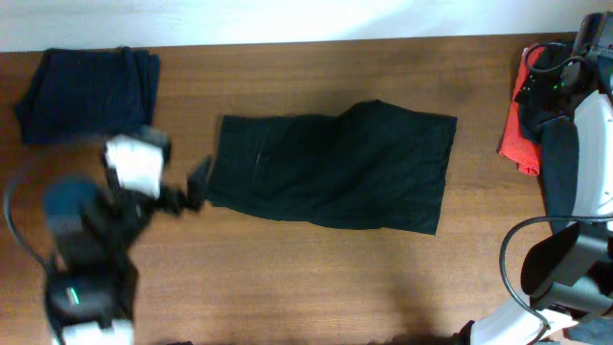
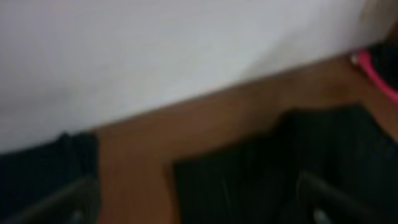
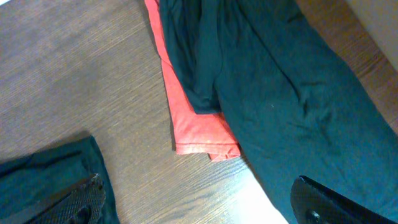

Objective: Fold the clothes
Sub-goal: 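Reach the left gripper to the left end of the shorts and grasp it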

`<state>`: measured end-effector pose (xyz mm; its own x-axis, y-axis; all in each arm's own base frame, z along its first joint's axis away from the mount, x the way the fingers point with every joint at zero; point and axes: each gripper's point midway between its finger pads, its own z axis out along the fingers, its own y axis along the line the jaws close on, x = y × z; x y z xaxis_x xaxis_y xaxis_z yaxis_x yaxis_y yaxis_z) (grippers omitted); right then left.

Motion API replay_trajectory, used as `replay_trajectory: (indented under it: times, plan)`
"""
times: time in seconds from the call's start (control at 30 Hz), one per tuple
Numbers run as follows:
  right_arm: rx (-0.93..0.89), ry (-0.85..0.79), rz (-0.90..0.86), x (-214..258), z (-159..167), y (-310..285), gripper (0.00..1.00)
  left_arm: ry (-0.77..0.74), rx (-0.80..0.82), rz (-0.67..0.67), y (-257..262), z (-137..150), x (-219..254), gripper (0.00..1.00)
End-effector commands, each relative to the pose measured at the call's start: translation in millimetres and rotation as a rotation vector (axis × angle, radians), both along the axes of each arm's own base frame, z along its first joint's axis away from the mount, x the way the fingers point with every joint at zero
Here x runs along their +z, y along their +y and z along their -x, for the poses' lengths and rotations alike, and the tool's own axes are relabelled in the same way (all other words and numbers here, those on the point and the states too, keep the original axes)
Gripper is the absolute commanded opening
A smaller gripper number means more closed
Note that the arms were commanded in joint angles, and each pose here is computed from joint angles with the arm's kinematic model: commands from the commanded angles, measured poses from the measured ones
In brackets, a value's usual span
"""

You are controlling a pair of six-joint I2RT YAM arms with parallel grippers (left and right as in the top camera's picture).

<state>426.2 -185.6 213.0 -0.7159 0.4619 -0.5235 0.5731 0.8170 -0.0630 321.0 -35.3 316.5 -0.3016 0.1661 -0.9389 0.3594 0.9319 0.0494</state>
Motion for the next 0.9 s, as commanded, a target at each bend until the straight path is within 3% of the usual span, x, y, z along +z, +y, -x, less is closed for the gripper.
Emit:
replay_trajectory:
  times: [0.0, 0.17, 0.37, 0.47, 0.53, 0.67, 0.8, 0.87]
  plan:
    - [0.003, -0.010, 0.022, 7.2, -0.7, -0.8, 0.99, 0.183, -0.080, 0.033, -5.1, -46.6, 13.9, 0.99]
    - [0.004, -0.010, 0.022, 7.2, -1.0, 0.0, 0.99, 0.360, -0.062, 0.128, -0.6, -108.6, -39.6, 0.99]
    - [0.003, -0.009, 0.022, 7.2, -0.7, -0.6, 0.99, 0.670, -0.030, 0.200, 1.7, -133.9, -159.3, 0.99]
    - [0.001, -0.010, 0.022, 7.2, -0.5, -1.3, 0.99, 0.800, -0.041, 0.241, -2.4, -134.1, -211.1, 0.97]
    - [0.003, -0.010, 0.022, 7.2, -0.7, -0.8, 0.99, 0.896, -0.038, 0.261, -3.9, -130.0, -249.2, 0.89]
    - [0.003, -0.010, 0.022, 7.2, -0.7, -0.8, 0.99, 1.054, -0.037, 0.298, -8.4, -112.7, -299.5, 0.89]
    - [0.003, -0.009, 0.022, 7.2, -0.7, -0.6, 0.99, 1.152, -0.076, 0.361, -22.5, -96.9, -321.4, 0.89]
    - [0.003, -0.010, 0.022, 7.2, -0.7, -0.8, 0.99, 1.167, -0.102, 0.376, -32.1, -93.8, -324.4, 0.78]
